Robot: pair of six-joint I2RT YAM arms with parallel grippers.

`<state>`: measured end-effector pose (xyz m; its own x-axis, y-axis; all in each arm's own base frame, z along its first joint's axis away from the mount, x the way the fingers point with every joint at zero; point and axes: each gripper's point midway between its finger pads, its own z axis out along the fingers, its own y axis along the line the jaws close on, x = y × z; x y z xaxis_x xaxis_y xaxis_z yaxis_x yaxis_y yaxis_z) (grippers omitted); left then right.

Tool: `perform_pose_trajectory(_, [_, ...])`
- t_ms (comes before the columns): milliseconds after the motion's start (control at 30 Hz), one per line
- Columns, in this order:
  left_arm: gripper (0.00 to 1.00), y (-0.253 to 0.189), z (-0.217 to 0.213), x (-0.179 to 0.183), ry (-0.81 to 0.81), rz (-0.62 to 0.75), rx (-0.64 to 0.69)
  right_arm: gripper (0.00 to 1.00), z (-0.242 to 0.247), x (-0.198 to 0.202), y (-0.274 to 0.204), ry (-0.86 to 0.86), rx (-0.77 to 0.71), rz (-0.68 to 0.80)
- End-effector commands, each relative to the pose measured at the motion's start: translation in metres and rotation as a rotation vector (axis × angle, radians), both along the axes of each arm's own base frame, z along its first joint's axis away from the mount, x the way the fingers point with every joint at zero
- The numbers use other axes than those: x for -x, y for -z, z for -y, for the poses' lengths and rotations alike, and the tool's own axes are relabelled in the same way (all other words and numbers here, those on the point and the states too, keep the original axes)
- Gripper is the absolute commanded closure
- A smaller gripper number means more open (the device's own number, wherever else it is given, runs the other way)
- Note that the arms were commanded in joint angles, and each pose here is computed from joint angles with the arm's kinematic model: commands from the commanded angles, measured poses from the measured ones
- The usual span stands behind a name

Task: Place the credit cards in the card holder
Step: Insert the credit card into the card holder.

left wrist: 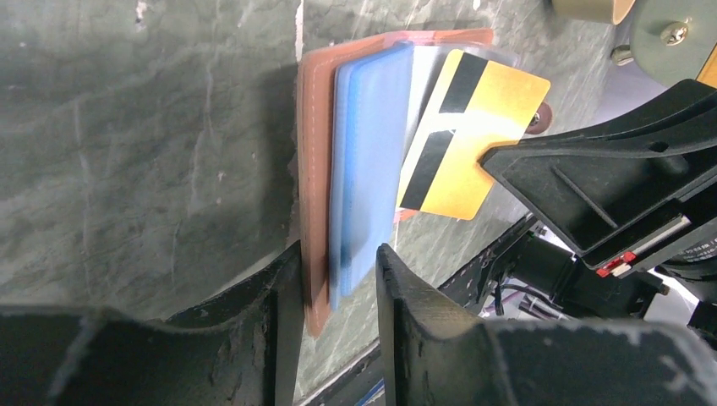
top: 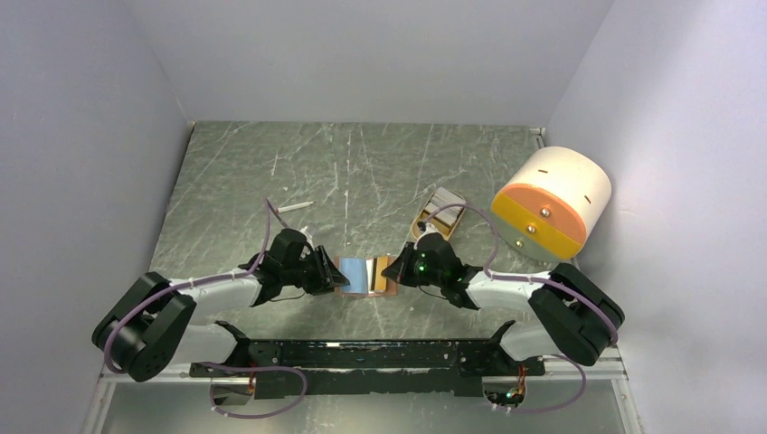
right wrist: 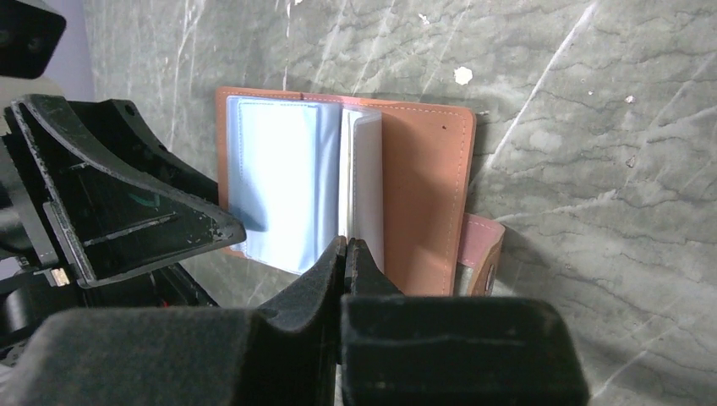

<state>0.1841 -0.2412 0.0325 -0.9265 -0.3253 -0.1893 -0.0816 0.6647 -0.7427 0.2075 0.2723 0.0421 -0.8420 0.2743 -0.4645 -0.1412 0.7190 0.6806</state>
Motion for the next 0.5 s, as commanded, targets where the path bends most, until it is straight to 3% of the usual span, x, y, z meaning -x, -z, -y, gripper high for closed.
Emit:
perform_pose_trajectory(0, [0.60,0.0003,-0.0083,0.0010,-0.014,0.031,-0.026,1.00,-0.0035,-0.0043,-0.0082,-0.013,-0.061,0.035])
perform_pose_trajectory(67, [0.64,0.0004,-0.0113,0.0013,-0.024,0.037,-0.025,1.00,-0.0021,-0.0052,-0.0088,-0.009,-0.067,0.035])
perform_pose_trajectory(300, [0.90,0.0033,-0.0104,0.0040,-0.001,0.030,-0.008,1.00,0.0009,-0.0084,-0.0114,0.001,-0.098,0.035])
perform_pose_trajectory(467, [0.91,0.0013,-0.0041,0.0061,0.042,0.035,0.017,1.00,0.0016,-0.0086,-0.0138,0.005,-0.142,0.023])
